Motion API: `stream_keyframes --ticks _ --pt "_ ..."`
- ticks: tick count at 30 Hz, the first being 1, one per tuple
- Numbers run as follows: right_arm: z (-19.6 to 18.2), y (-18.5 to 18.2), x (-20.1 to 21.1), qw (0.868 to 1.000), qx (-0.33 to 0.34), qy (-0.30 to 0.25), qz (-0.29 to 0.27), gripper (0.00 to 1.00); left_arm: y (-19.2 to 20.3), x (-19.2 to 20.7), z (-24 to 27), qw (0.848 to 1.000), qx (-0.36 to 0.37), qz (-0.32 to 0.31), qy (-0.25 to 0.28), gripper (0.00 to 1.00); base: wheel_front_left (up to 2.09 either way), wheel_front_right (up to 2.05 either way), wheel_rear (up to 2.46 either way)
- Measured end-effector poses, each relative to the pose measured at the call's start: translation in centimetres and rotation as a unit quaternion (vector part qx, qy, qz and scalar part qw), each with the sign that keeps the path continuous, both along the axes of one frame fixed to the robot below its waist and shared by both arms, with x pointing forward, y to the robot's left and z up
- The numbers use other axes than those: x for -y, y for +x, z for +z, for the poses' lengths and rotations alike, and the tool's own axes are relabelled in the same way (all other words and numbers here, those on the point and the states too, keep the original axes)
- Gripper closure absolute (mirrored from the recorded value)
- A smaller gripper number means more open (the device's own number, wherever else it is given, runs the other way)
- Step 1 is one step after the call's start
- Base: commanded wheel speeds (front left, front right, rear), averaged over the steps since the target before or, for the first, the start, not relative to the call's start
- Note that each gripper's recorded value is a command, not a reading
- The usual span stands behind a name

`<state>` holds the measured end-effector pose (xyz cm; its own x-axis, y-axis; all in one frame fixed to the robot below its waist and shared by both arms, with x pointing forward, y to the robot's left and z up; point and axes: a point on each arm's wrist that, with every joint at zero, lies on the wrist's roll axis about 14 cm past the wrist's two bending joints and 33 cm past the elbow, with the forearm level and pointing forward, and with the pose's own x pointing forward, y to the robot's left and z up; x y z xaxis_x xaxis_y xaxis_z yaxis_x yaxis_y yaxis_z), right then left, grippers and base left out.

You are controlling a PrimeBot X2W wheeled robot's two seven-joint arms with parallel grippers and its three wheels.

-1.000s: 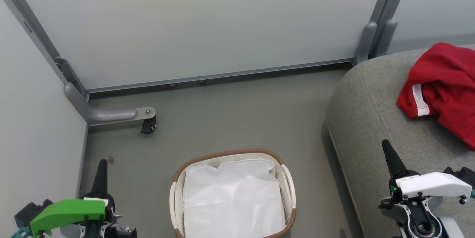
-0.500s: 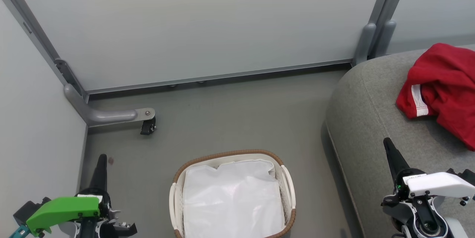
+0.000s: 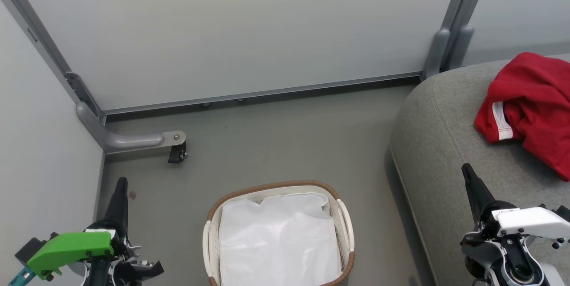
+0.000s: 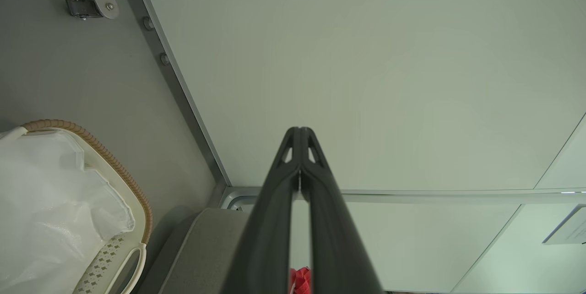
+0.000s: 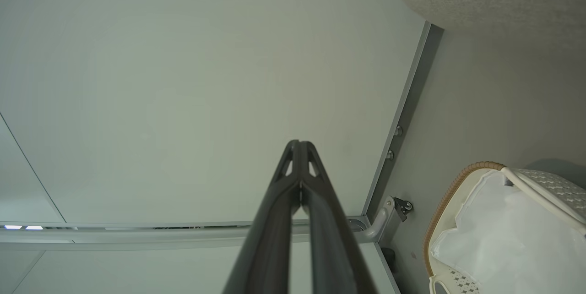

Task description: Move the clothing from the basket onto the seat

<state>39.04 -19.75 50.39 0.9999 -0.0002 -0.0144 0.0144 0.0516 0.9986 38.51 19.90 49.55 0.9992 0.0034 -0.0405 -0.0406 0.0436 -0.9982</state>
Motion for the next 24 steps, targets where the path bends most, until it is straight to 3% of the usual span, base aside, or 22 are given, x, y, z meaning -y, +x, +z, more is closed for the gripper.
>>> stream_keyframes --ticks 9,24 --pt "0.4 -0.04 0.1 1.0 0.008 0.029 0.001 1.0 0.24 0.02 0.83 1.0 0.014 -0.002 -0.025 1.0 0.0 0.0 0.0" --pt "0.41 -0.05 0.12 1.0 0.008 0.029 0.001 1.0 0.25 0.01 0.87 1.0 0.015 -0.002 -0.025 1.0 0.0 0.0 0.0"
